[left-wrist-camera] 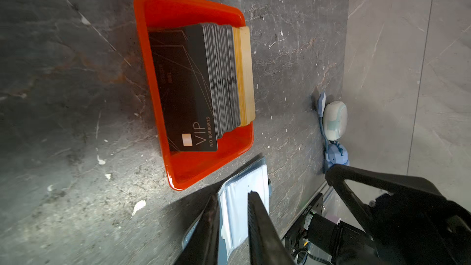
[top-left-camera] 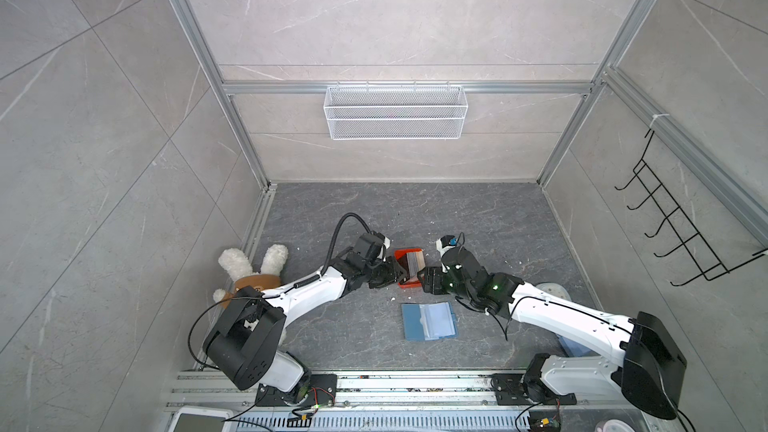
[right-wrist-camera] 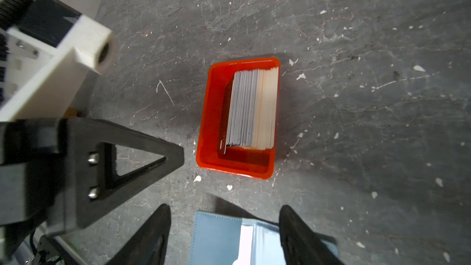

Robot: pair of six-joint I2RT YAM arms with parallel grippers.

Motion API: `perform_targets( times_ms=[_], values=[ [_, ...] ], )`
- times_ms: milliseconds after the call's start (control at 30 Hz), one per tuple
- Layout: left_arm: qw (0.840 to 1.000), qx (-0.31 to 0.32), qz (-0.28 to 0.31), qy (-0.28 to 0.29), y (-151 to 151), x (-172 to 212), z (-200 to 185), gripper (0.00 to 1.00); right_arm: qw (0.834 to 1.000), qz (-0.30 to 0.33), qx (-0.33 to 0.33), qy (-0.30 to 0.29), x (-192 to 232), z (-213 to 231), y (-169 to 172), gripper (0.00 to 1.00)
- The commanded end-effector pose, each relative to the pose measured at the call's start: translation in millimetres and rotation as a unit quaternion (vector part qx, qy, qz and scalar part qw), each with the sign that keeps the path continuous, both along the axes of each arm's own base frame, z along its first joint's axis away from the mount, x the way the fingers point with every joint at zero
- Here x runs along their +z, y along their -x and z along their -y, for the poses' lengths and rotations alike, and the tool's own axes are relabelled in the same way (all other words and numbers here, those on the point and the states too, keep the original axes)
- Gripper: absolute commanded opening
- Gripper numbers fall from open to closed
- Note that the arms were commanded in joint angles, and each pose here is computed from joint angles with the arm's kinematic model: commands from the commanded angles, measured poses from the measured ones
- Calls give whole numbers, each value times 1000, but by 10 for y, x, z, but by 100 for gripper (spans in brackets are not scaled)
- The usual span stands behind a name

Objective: Put the credit cards into the card holder

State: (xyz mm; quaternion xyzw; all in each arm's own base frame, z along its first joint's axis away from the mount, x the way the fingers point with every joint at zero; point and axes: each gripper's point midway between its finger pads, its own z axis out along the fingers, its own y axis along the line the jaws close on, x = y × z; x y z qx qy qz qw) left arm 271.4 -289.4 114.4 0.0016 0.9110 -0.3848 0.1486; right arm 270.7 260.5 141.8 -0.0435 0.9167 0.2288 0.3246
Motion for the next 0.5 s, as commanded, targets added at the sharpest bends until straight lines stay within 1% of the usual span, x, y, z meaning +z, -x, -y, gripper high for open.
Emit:
perform_targets(
  times_ms=[0,100,167,233,333,467],
  values=[
    [998,-51,24,13,-13,146,58,23,1000,12,-18,22,27,43,-180,72],
    [998,-60,27,6,-62,112,54,23,999,23,-13,22,58,12,-276,77],
    [998,-63,30,1,-104,94,49,23,1000,8,-9,12,36,-3,-335,80],
    [997,-64,30,-4,-154,74,43,23,1000,-10,2,-10,21,-57,-381,81],
    [997,-70,28,-10,-214,58,40,23,999,-6,11,-39,66,-114,-447,82],
    [997,-76,30,-14,-263,56,47,23,999,-13,7,-38,28,-107,-548,81]
  ],
)
